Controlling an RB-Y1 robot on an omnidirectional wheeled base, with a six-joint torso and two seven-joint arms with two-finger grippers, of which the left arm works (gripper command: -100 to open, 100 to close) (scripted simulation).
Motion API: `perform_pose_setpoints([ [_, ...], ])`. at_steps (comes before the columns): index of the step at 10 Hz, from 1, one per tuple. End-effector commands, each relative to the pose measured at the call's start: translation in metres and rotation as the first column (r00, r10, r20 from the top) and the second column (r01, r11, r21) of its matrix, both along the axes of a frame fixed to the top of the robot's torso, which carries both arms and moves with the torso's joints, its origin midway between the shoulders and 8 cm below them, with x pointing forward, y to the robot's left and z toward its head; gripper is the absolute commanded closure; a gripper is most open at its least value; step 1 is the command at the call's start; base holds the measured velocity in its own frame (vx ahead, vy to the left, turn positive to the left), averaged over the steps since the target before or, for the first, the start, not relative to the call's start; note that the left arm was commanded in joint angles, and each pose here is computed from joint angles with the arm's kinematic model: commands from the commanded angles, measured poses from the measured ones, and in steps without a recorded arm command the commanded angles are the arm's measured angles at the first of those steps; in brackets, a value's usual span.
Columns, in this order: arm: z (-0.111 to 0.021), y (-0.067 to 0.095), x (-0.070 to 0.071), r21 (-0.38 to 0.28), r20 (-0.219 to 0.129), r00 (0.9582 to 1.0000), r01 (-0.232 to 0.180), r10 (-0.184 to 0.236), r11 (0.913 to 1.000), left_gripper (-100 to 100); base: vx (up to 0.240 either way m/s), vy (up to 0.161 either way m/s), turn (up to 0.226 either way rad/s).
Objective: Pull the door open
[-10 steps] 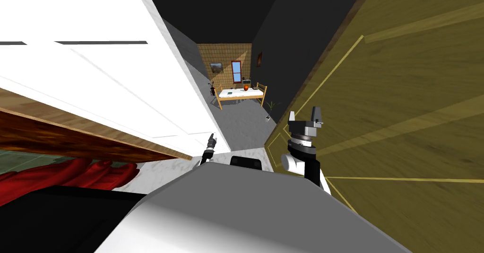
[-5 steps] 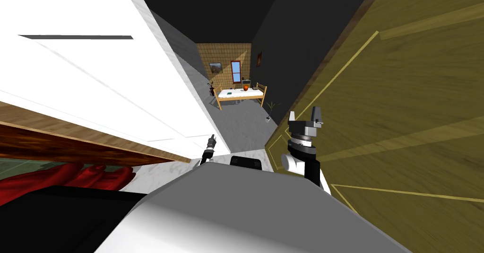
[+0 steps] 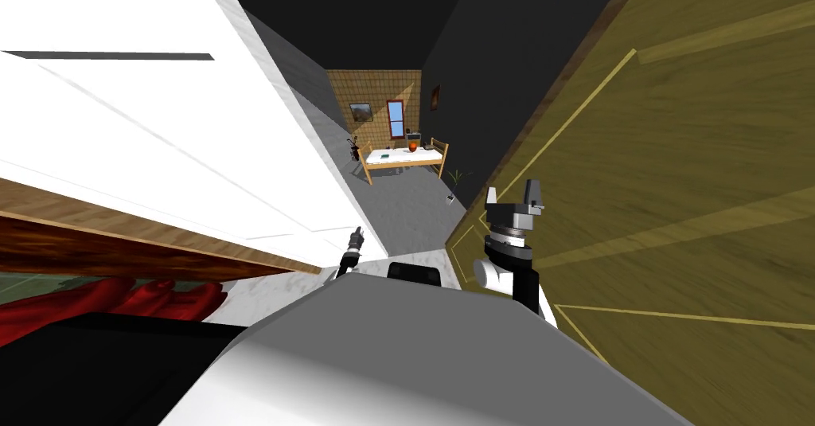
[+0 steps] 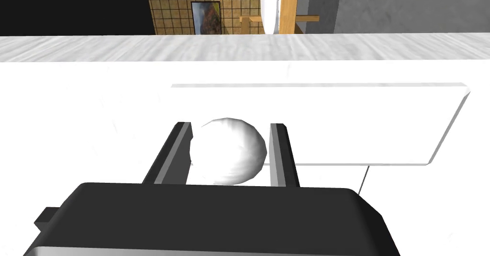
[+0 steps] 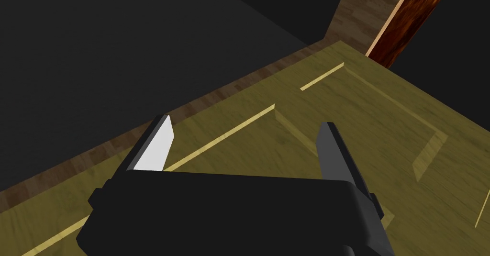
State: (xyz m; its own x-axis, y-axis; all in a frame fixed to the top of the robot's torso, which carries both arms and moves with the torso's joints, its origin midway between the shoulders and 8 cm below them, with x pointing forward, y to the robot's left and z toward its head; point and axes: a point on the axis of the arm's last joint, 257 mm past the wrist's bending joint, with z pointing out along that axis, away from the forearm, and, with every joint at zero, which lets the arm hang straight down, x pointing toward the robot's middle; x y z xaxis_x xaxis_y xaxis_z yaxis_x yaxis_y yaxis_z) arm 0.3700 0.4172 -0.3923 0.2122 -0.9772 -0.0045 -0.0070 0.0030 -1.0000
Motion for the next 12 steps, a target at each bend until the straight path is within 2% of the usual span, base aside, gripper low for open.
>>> perform_pose_setpoints([
  [1,0.0,-0.002,-0.005,-0.001,0.003,0.9999,0.015,-0.015,0.9999,100,-0.17,0.024,-0.124],
  [4,0.001,-0.006,-0.015,0.0,0.006,0.9986,0.052,-0.052,0.9986,100,-0.198,0.045,-0.118],
  [8,0.001,-0.011,-0.028,-0.003,0.007,0.995,0.1,-0.1,0.995,100,-0.192,0.018,-0.106],
  [9,-0.001,-0.01,-0.027,-0.003,0.001,0.9957,0.092,-0.092,0.9957,100,-0.088,0.014,-0.029],
  [12,-0.002,-0.014,-0.045,-0.002,0.002,0.9906,0.137,-0.137,0.9906,100,-0.173,0.026,-0.115],
])
